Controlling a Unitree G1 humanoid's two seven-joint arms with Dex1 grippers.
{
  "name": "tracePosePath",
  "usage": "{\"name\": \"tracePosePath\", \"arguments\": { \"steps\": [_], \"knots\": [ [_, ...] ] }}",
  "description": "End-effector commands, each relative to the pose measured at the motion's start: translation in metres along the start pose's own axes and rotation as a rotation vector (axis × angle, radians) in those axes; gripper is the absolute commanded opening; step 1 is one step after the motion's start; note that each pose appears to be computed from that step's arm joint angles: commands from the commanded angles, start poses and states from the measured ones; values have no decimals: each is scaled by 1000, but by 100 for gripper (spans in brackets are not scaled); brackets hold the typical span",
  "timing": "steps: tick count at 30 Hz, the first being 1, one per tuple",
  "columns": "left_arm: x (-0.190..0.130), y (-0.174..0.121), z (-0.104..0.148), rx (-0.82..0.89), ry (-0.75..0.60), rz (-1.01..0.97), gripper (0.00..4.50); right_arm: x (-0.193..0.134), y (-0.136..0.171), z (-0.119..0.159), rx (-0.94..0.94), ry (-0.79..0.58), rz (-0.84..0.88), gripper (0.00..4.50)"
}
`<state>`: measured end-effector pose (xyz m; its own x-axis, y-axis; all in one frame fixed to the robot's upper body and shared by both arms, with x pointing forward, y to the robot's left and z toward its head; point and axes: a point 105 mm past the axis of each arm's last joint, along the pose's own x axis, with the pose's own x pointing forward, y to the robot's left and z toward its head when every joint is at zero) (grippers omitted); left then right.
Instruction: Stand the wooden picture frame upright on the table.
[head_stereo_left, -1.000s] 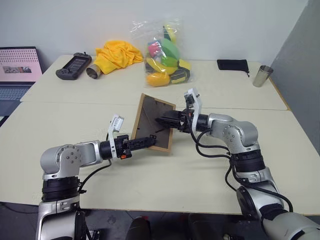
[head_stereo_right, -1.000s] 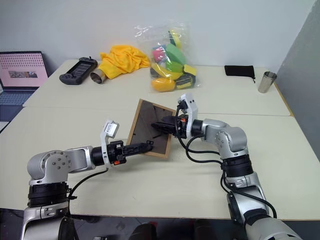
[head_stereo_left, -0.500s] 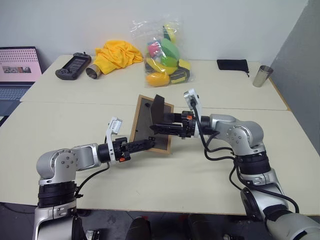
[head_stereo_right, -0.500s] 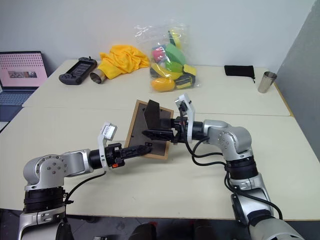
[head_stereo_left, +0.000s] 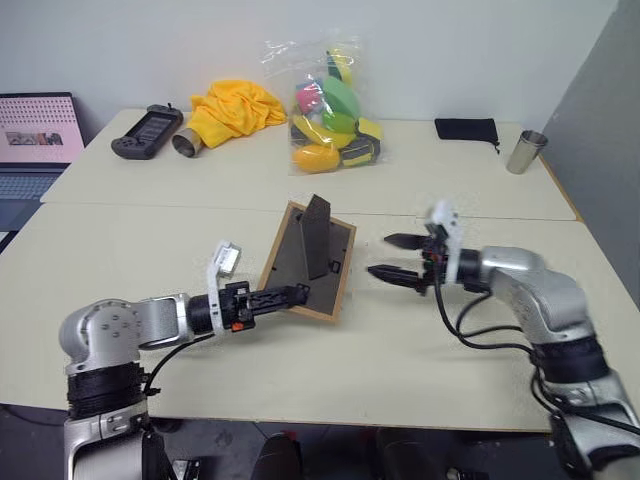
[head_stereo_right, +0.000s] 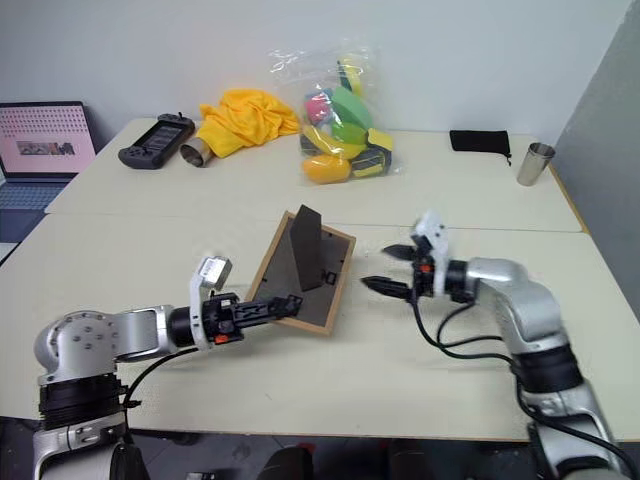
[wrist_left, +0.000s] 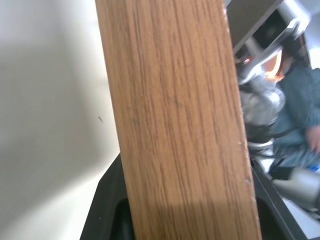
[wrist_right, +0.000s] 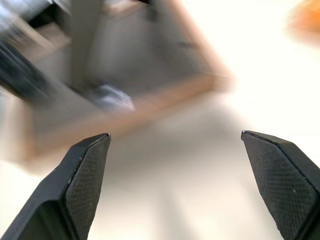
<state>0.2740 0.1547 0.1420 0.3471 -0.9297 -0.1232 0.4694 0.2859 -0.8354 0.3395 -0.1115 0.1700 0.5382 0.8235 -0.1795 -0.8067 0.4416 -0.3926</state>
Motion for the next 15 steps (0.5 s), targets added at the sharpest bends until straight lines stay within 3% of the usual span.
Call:
{"name": "tracePosePath", "arguments": {
  "steps": [1,8,15],
  "knots": [
    [-3,-17,8,-44,-36,-115,137,11,17,6,-614,-86,-7,443],
    [4,-32,14,-75,-55,-158,137,48,33,28,-955,-323,-78,443],
    [11,-38,5,-104,-60,-147,137,68,34,51,-1082,-443,-158,443]
  ]
}}
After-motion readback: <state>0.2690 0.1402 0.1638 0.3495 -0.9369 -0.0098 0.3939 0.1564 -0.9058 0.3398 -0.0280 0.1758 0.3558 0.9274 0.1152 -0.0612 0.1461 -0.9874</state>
